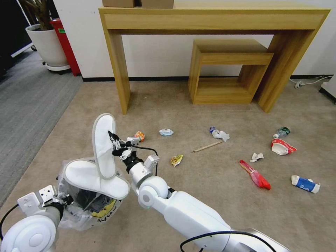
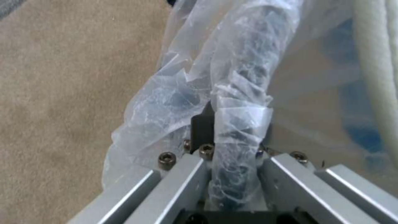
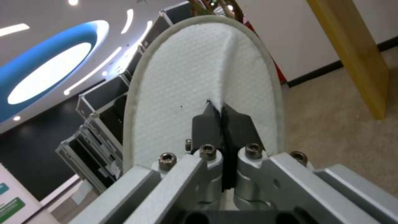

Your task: Pick up the trash bin and place the garbage on the floor into it.

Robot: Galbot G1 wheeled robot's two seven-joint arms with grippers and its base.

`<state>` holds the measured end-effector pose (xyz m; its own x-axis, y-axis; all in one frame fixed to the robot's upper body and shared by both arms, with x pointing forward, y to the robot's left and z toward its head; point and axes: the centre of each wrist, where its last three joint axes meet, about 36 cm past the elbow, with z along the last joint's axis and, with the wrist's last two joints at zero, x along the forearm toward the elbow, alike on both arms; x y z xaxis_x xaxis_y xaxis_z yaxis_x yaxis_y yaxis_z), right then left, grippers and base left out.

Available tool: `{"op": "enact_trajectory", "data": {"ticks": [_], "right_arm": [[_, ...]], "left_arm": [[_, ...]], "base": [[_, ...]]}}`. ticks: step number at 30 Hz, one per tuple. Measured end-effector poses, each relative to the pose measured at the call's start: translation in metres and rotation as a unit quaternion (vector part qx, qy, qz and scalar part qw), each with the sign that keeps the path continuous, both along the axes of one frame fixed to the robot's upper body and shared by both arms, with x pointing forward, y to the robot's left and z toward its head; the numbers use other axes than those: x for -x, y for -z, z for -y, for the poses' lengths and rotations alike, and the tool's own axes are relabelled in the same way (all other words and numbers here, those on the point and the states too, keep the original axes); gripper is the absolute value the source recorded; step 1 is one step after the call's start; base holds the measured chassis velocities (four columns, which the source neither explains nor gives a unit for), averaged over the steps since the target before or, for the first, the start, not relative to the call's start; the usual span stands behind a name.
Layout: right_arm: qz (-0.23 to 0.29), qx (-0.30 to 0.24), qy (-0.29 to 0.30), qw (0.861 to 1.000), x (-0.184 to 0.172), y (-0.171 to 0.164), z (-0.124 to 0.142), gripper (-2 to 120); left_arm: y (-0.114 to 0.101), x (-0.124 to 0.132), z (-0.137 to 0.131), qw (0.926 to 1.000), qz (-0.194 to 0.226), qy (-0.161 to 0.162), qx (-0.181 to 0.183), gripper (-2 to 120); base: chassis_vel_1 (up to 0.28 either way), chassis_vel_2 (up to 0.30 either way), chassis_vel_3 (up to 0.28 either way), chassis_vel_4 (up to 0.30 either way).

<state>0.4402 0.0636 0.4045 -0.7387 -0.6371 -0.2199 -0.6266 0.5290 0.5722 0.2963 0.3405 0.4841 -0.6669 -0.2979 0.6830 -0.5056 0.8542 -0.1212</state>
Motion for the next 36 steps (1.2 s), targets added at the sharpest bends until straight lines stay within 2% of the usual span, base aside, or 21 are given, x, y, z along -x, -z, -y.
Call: {"op": "enact_trajectory", "data": {"ticks": [12, 24, 36], "right_arm": [[-0.001, 0.006, 0.002, 1.0, -0.004, 0.003, 0.002, 0], [-0.01, 0.008, -0.004, 1.0, -0.003, 0.006, -0.006, 0], [-0.015, 0.012, -0.006, 1.0, 0.0, 0.007, -0.013, 0]], "left_arm": [[-0.002, -0.003, 0.001, 1.0, 0.002, 0.001, 0.003, 0], [0.001, -0.007, 0.0, 1.0, 0.0, -0.001, 0.007, 0], [-0.006, -0.006, 0.003, 0.9999, 0.004, 0.005, 0.012, 0]], "base": [[0.0, 0.0, 0.0, 0.0], [0.0, 0.0, 0.0, 0.0], [0.0, 0.0, 0.0, 0.0]]}}
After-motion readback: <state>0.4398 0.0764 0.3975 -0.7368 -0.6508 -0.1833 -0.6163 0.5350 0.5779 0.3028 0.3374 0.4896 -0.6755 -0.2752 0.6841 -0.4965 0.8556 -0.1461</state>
